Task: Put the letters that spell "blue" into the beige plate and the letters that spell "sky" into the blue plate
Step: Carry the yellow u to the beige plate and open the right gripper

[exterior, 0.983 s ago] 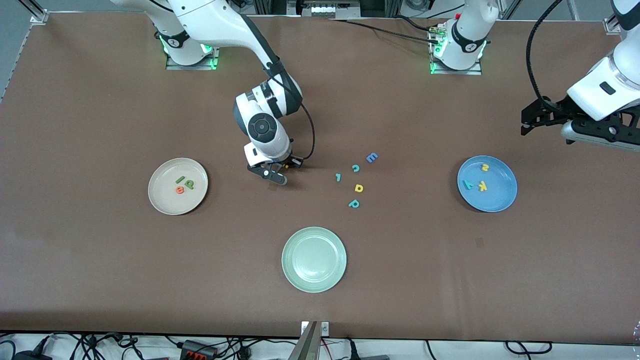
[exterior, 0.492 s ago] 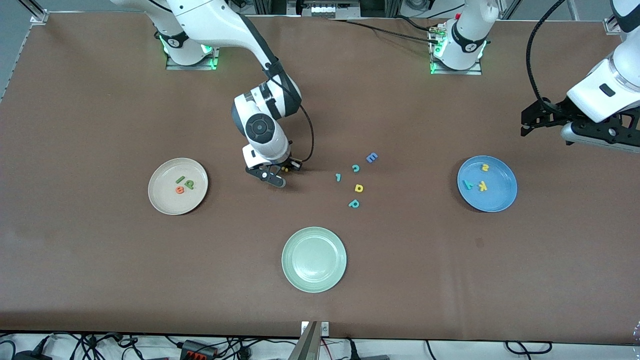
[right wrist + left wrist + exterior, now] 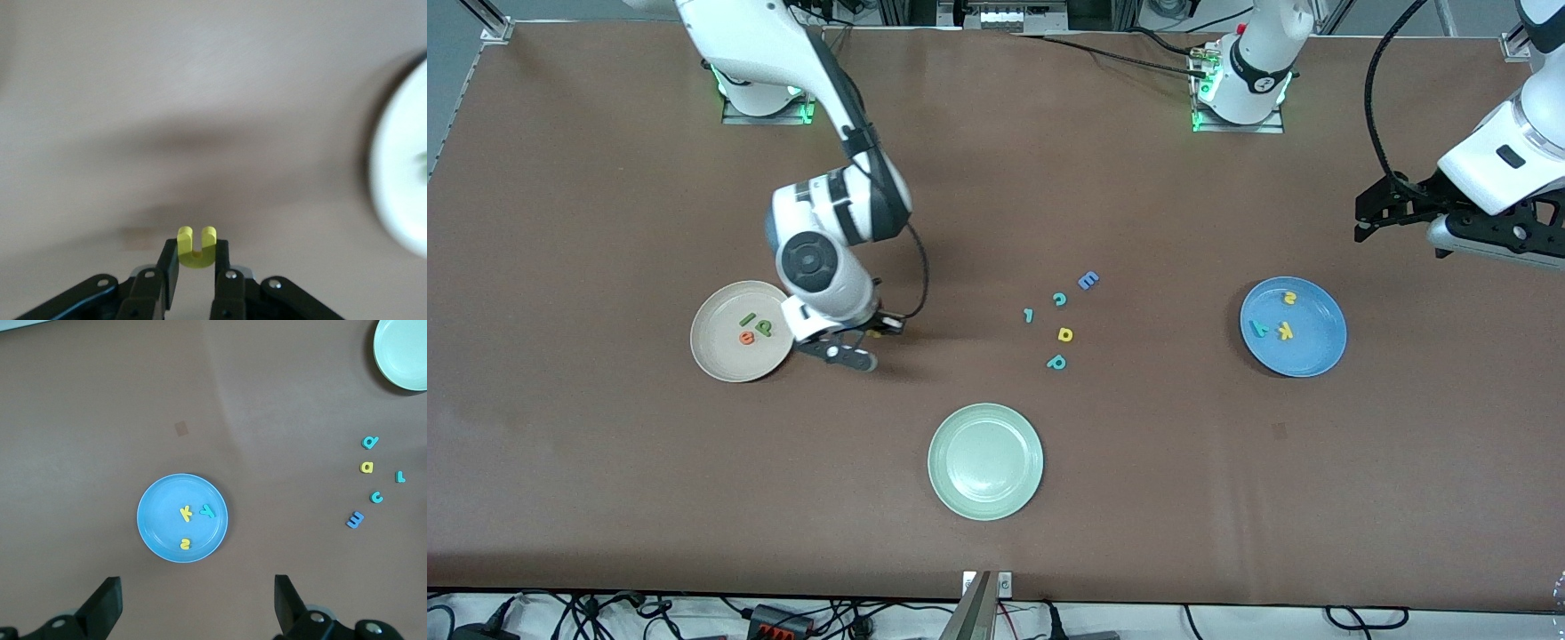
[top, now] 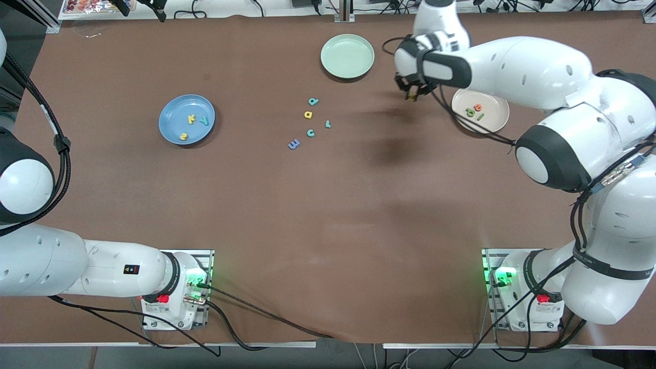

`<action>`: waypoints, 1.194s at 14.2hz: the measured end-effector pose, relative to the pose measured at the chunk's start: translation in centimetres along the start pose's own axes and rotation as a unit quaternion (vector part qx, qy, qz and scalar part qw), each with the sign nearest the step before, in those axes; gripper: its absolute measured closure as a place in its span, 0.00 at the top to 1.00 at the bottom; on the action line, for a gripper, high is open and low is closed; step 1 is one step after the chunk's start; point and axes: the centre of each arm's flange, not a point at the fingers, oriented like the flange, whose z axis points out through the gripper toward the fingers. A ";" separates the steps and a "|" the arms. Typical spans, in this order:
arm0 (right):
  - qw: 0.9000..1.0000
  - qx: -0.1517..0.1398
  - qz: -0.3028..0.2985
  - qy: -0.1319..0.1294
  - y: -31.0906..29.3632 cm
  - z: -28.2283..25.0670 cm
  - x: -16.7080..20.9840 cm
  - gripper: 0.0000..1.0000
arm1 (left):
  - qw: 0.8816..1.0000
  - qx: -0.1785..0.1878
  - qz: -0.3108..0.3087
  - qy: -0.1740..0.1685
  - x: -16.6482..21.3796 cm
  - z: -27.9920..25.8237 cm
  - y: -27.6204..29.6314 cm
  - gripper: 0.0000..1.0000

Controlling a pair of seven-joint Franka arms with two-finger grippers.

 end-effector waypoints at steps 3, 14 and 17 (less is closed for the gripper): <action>0.997 -0.026 -0.060 -0.030 6.8 -0.3 3.3 0.25 | 1.000 0.000 0.000 -0.001 0.0 0.0 0.0 1.00; 0.988 -0.041 -0.096 -0.112 15.3 5.4 4.5 0.25 | 1.000 0.000 0.002 0.000 0.0 0.0 0.2 1.00; 0.988 -0.042 -0.099 -0.114 15.0 5.6 4.3 0.48 | 1.000 0.000 0.002 0.000 0.1 0.0 0.2 1.00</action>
